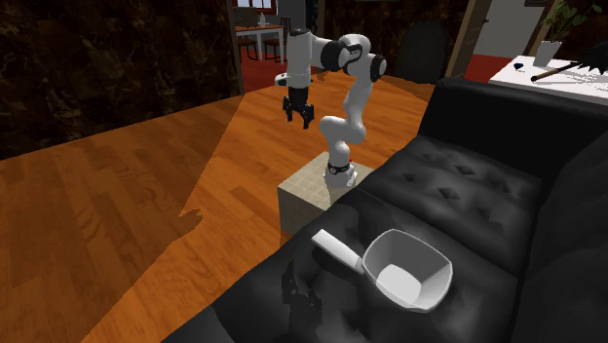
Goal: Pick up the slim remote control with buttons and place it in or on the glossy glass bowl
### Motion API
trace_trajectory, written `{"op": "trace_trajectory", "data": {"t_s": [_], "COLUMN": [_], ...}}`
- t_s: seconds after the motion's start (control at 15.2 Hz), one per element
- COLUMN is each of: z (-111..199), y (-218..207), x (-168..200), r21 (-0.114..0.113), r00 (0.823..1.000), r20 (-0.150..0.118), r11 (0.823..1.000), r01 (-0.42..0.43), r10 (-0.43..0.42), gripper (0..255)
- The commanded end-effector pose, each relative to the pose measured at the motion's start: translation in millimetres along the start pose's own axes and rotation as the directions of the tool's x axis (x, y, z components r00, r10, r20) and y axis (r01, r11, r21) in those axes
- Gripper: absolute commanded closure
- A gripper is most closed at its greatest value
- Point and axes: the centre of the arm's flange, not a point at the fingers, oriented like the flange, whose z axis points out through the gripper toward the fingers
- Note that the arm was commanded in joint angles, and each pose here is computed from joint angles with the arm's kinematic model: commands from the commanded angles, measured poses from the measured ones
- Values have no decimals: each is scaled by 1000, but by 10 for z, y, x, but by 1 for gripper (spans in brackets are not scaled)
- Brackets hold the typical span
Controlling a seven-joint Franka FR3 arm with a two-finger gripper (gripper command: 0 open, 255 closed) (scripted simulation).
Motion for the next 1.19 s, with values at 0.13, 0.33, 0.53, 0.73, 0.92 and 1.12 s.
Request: {"op": "trace_trajectory", "data": {"t_s": [0.13, 0.33, 0.53, 0.73, 0.92, 1.12], "z": [112, 280, 447, 612, 776, 939], "y": [-86, -246, -441, -668, -925, -1208], "x": [219, 534, 830, 1101, 1346, 1561], "r21": [1, 2, 3, 3, 3, 3], "r00": [997, 982, 954, 915, 863, 800], "r20": [-2, -5, -9, -12, -15, -19], "r11": [997, 982, 955, 915, 863, 800], "r01": [76, 188, 298, 404, 505, 600], "r10": [-76, -188, -298, -404, -505, -600], "gripper": [0, 0, 0, 0, 0, 0]}}
